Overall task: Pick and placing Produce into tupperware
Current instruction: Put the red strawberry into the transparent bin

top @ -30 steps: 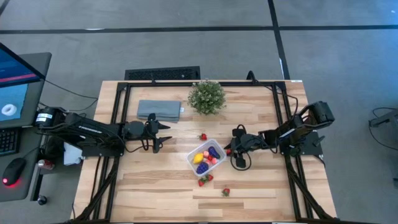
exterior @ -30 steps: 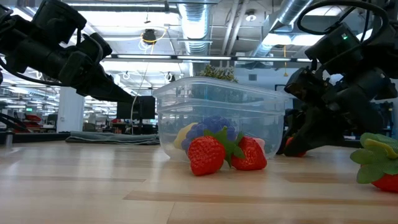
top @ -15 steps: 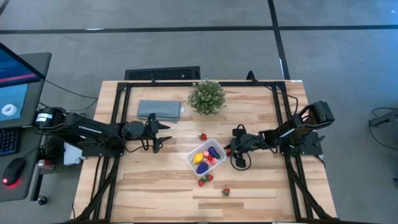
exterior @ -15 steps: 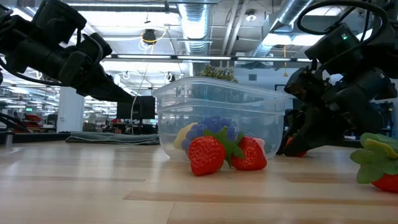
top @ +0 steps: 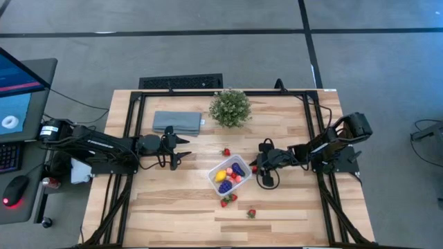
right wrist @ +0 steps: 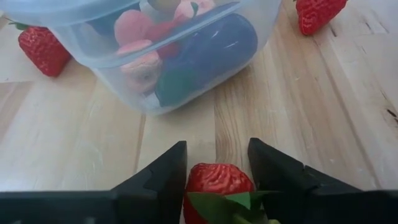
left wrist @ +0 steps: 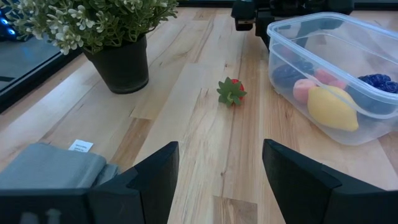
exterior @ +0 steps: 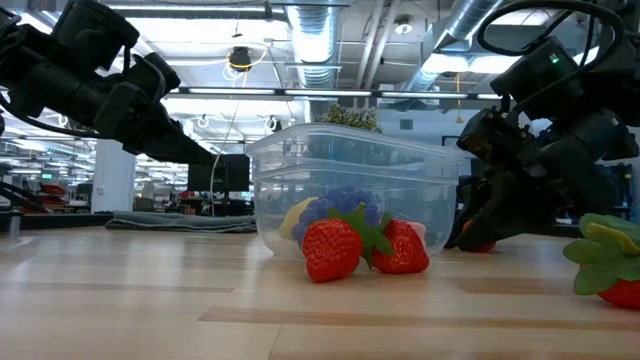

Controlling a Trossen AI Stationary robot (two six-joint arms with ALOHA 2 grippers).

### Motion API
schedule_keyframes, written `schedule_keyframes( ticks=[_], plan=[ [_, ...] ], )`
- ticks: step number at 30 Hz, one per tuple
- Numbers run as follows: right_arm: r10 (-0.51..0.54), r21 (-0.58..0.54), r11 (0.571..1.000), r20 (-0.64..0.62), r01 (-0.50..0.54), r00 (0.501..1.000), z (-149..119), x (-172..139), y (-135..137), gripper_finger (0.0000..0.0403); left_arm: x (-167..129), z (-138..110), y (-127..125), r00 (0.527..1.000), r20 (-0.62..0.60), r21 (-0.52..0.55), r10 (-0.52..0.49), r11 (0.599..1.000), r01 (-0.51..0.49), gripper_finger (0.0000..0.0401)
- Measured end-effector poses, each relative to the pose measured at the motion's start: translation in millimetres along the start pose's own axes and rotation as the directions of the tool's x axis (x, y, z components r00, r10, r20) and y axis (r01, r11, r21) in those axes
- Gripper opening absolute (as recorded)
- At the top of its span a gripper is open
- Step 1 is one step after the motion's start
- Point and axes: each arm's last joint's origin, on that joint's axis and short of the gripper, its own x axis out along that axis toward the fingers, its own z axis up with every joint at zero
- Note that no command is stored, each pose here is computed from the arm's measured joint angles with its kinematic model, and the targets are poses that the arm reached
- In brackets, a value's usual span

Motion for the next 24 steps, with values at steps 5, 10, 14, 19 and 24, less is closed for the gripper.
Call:
schedule_keyframes(
  ticks=[5, 10, 14, 19, 24],
  plan=[
    [0.0, 0.0, 1.0, 0.0, 0.0, 1.0, 0.0, 0.0, 0.0, 0.0196, 0.0, 0.0, 0.0, 1.0, 0.0, 0.0, 0.0, 1.0, 0.0, 0.0224],
    [-0.004, 0.003, 1.0, 0.0, 0.004, 1.0, 0.0, 0.0, -0.3, 0.0179, 0.0, 0.0, 0.0, 1.0, 0.0, 0.0, 0.0, 1.0, 0.0, 0.0224],
    [-0.004, 0.004, 1.0, 0.0, 0.004, 1.0, 0.0, 0.0, -0.3, 0.0171, 0.0, 0.0, 0.1, 1.0, 0.0, 0.0, 0.0, 1.0, 0.0, 0.0224],
    [-0.004, 0.003, 1.0, 0.0, 0.004, 1.0, 0.0, 0.0, -0.3, 0.0173, 0.0, 0.0, 0.0, 1.0, 0.0, 0.0, 0.0, 1.0, 0.0, 0.0224],
    [-0.003, 0.003, 1.0, 0.0, 0.003, 1.0, 0.0, 0.0, -0.2, 0.0179, 0.0, 0.0, 0.0, 1.0, 0.0, 0.0, 0.0, 1.0, 0.0, 0.0224]
  ],
)
